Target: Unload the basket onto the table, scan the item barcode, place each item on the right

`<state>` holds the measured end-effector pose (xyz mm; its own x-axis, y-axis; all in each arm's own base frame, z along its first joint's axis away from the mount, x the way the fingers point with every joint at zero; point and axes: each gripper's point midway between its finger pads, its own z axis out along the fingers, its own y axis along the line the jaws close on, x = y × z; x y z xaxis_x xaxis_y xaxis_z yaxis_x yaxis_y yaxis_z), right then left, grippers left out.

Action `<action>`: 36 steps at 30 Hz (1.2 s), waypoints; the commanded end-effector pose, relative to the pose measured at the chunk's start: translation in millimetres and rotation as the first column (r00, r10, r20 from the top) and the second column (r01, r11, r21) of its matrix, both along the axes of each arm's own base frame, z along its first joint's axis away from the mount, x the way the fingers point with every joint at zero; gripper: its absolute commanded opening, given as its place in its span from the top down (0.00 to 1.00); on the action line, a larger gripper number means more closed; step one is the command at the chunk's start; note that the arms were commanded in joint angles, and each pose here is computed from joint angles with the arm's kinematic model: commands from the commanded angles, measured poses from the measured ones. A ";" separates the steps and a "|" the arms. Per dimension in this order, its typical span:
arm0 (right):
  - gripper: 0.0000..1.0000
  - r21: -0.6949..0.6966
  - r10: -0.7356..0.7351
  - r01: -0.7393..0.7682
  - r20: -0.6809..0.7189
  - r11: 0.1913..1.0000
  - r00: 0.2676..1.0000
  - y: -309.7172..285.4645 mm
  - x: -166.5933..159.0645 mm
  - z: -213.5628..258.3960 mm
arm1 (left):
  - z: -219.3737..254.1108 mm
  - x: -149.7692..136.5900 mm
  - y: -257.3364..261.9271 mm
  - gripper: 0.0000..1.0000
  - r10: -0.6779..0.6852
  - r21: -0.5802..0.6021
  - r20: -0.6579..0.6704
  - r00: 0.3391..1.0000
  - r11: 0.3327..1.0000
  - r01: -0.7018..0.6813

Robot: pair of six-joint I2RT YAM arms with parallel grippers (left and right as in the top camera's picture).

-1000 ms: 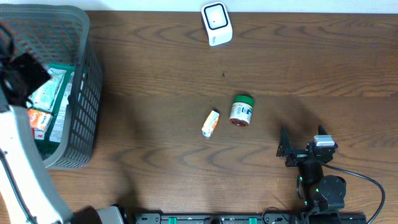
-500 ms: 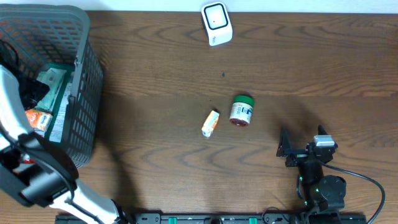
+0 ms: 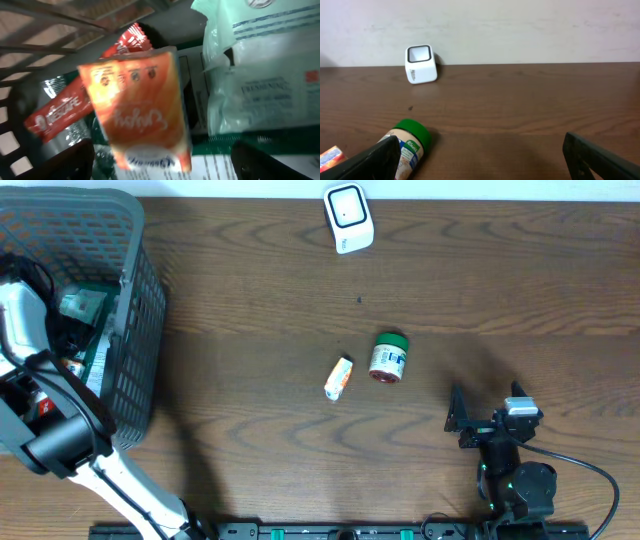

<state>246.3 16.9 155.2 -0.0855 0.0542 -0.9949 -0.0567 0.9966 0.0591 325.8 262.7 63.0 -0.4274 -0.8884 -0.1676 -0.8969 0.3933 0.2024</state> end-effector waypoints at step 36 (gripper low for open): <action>0.01 0.012 0.002 -0.002 -0.004 1.000 1.000 1.2 -0.2 -0.9 | 54.8 90.5 -27.3 0.52 -0.668 0.184 0.139 0.731 0.743 0.644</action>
